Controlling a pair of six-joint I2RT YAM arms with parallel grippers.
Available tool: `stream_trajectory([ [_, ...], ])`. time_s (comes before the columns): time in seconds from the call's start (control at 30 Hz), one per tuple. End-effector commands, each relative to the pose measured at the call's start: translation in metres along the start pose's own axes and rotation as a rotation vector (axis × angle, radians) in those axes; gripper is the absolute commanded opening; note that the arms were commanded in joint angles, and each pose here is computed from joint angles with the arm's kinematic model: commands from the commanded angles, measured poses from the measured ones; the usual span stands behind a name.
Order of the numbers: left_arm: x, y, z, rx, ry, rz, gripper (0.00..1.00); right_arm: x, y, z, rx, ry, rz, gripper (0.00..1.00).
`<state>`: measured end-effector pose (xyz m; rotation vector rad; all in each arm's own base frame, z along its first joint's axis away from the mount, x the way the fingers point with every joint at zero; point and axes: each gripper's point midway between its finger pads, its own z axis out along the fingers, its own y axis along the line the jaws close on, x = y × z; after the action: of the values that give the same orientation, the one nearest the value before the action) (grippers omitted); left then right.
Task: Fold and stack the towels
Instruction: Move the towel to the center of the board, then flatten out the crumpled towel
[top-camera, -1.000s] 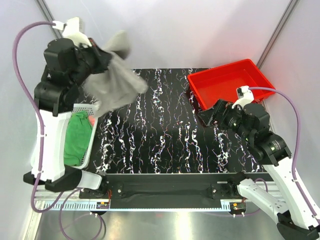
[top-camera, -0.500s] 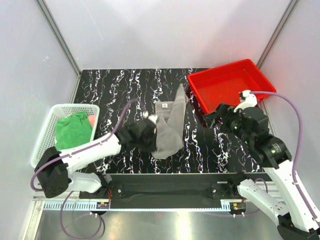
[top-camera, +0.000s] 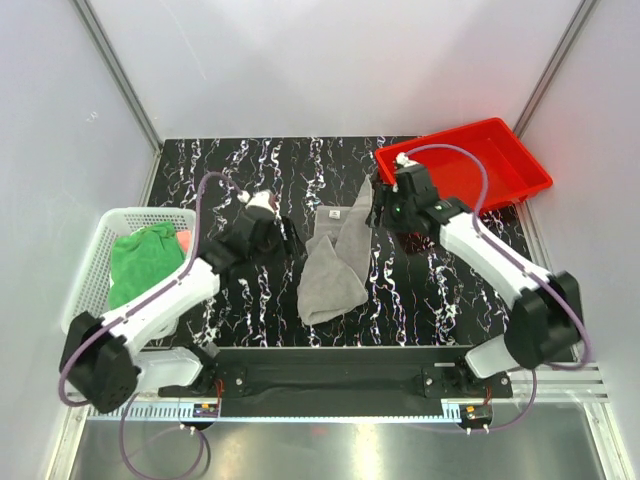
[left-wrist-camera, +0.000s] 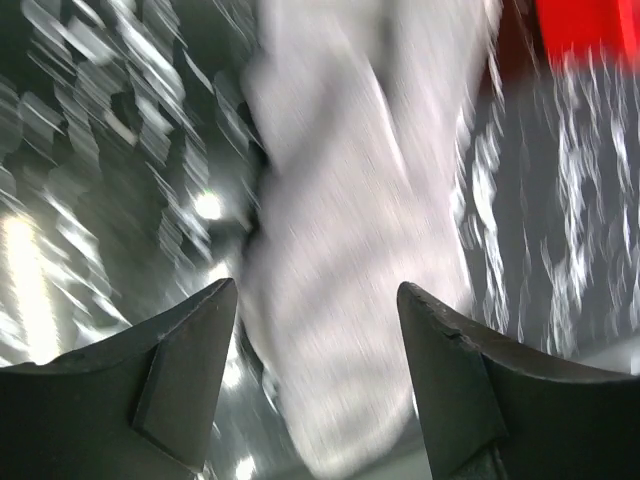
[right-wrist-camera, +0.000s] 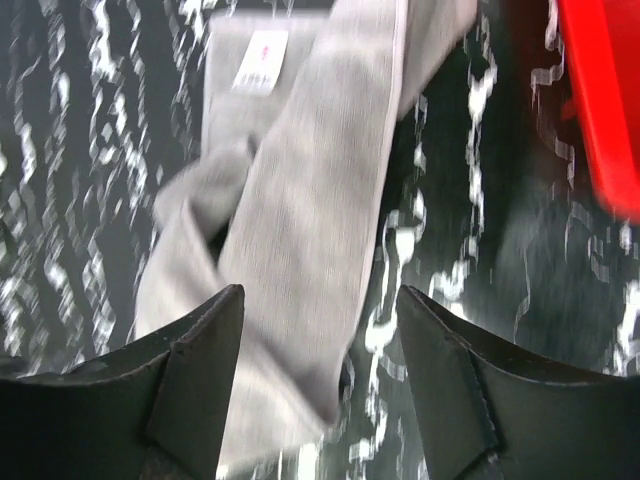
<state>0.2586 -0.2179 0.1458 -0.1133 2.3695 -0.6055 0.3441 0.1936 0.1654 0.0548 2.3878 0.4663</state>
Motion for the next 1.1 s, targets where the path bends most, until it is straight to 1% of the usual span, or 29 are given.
stream_trajectory([
  [0.0,-0.029,0.001,0.027,-0.011,-0.029,0.06,0.71,-0.047,0.01,0.021,0.026,-0.132,-0.043,0.69],
  [0.03,-0.029,-0.004,0.033,0.009,-0.011,0.072,0.71,-0.038,0.001,0.044,0.067,-0.088,-0.049,0.69],
  [0.07,-0.031,-0.012,0.041,0.045,-0.011,0.093,0.71,-0.043,-0.001,0.053,0.093,-0.095,-0.055,0.69],
  [0.1,-0.016,-0.022,0.054,0.104,0.066,0.101,0.71,-0.042,-0.003,0.062,0.103,-0.087,-0.06,0.69],
  [0.13,-0.014,-0.026,0.061,0.125,0.08,0.103,0.71,-0.038,-0.006,0.081,0.112,-0.073,-0.072,0.69],
  [0.17,-0.002,-0.022,0.075,0.107,0.128,0.104,0.71,-0.045,-0.004,0.087,0.114,-0.091,-0.074,0.69],
  [0.2,0.002,-0.026,0.079,0.109,0.146,0.114,0.69,-0.043,-0.008,0.101,0.132,-0.079,-0.08,0.69],
  [0.23,0.008,-0.025,0.084,0.103,0.165,0.127,0.67,-0.049,-0.011,0.108,0.156,-0.099,-0.09,0.66],
  [0.27,0.017,-0.024,0.09,0.096,0.192,0.138,0.65,-0.064,-0.007,0.11,0.163,-0.13,-0.088,0.65],
  [0.3,0.02,-0.024,0.092,0.094,0.205,0.138,0.56,-0.06,-0.014,0.125,0.192,-0.109,-0.095,0.63],
  [0.33,0.025,-0.022,0.094,0.092,0.221,0.134,0.48,-0.063,-0.019,0.13,0.221,-0.111,-0.106,0.61],
  [0.37,0.029,-0.021,0.096,0.092,0.238,0.134,0.37,-0.076,-0.018,0.133,0.228,-0.131,-0.108,0.55],
  [0.4,0.032,-0.021,0.095,0.099,0.251,0.136,0.26,-0.071,-0.024,0.146,0.249,-0.11,-0.115,0.55],
  [0.43,0.041,-0.013,0.093,0.078,0.278,0.14,0.08,-0.077,-0.024,0.149,0.259,-0.113,-0.118,0.55],
  [0.47,0.042,-0.007,0.088,0.056,0.281,0.14,0.0,-0.078,-0.03,0.153,0.272,-0.103,-0.112,0.56],
  [0.5,0.039,0.011,0.086,-0.042,0.255,0.142,0.0,-0.074,-0.033,0.16,0.277,-0.087,-0.115,0.56],
  [0.53,0.052,0.035,0.073,-0.143,0.3,0.13,0.0,-0.074,-0.034,0.162,0.273,-0.077,-0.111,0.56],
  [0.6,0.041,0.05,0.049,-0.214,0.224,0.135,0.0,-0.075,-0.031,0.163,0.248,-0.072,-0.109,0.56],
  [0.63,0.043,0.054,0.037,-0.221,0.214,0.121,0.0,-0.072,-0.024,0.164,0.204,-0.056,-0.121,0.56],
  [0.67,0.047,0.056,0.018,-0.194,0.178,0.117,0.0,-0.069,-0.021,0.166,0.177,-0.045,-0.131,0.56],
  [0.73,0.053,0.054,0.001,-0.161,0.159,0.102,0.0,-0.065,-0.017,0.169,0.148,-0.029,-0.147,0.56],
  [0.77,0.056,0.049,-0.01,-0.118,0.141,0.102,0.0,-0.066,-0.015,0.17,0.137,-0.031,-0.153,0.56],
  [0.8,0.062,0.042,-0.016,-0.074,0.16,0.096,0.0,-0.064,-0.014,0.173,0.13,-0.024,-0.156,0.55],
  [0.83,0.061,0.035,-0.023,-0.035,0.142,0.078,0.0,-0.064,-0.005,0.174,0.082,-0.015,-0.156,0.54],
  [0.87,0.071,0.032,-0.026,-0.012,0.162,0.089,0.0,-0.062,0.001,0.175,0.052,-0.008,-0.153,0.53],
  [0.93,0.078,0.022,-0.031,0.033,0.158,0.086,0.0,-0.061,0.02,0.173,-0.045,0.01,-0.14,0.53],
  [0.97,0.083,0.015,-0.034,0.059,0.164,0.098,0.0,-0.061,0.025,0.172,-0.066,0.009,-0.132,0.53],
  [1.03,0.09,0.012,-0.033,0.071,0.179,0.085,0.0,-0.067,0.038,0.168,-0.123,-0.008,-0.124,0.54],
  [1.07,0.093,0.012,-0.032,0.066,0.187,0.086,0.02,-0.068,0.045,0.167,-0.15,-0.012,-0.128,0.54],
])
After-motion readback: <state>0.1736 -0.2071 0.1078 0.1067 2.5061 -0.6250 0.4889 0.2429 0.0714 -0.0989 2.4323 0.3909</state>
